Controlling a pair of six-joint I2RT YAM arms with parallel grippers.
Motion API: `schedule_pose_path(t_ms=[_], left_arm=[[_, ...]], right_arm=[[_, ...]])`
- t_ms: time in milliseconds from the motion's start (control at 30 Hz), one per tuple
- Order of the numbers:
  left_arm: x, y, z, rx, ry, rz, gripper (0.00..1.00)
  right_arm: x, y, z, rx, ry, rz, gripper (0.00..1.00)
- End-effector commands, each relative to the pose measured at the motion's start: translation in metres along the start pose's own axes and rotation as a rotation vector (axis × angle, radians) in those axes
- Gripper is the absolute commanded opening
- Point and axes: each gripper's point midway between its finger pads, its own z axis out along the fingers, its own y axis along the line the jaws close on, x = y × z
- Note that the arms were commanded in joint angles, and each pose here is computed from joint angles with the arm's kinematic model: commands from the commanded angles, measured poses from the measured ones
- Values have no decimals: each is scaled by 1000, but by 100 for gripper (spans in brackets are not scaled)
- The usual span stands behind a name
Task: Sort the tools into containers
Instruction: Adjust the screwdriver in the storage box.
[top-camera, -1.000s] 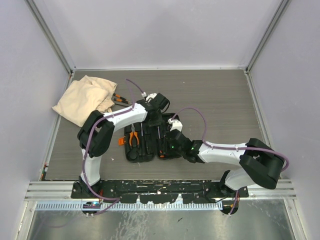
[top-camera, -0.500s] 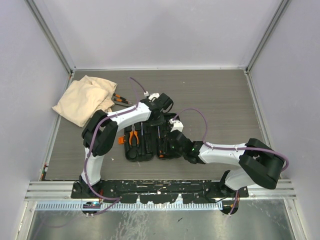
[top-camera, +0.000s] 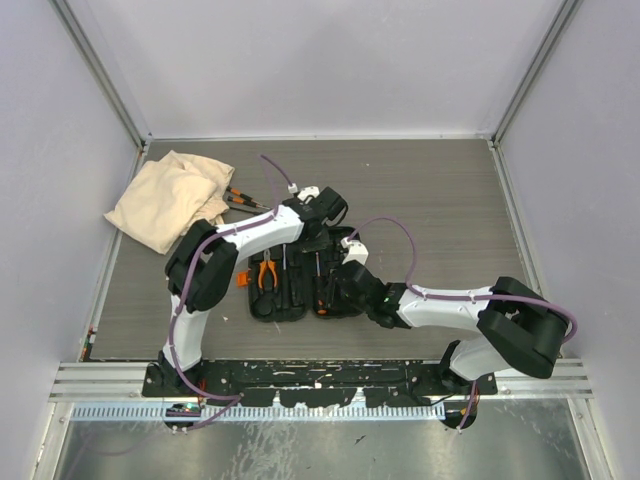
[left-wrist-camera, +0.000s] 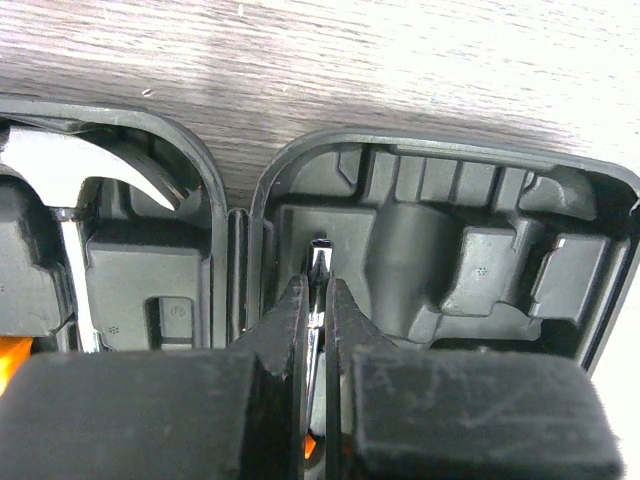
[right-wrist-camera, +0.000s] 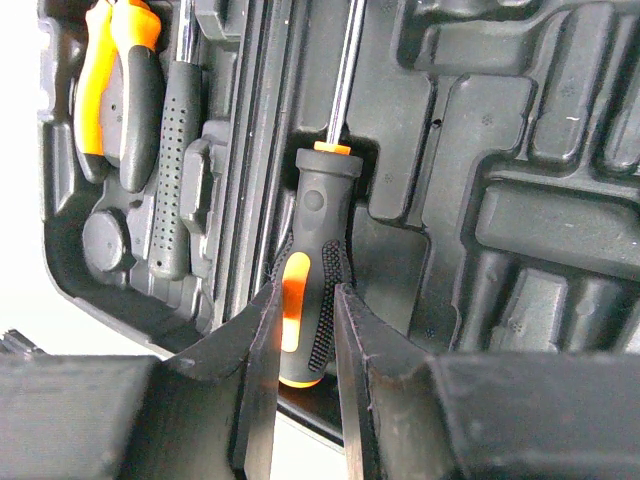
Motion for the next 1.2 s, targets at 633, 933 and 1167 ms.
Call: schedule_pose_path(t_ms=[633,933,1167], left_arm=[[167,65,82,-191,451,68,0],[81,1,15,53,239,108,15],[15,-27,-40,180,113,97,34]], right_arm=[[91,-104,-23,321,313,-121,3],[76,-105,-28,363,274,-131,4],[63,-97,-32,358,256,-156,7]])
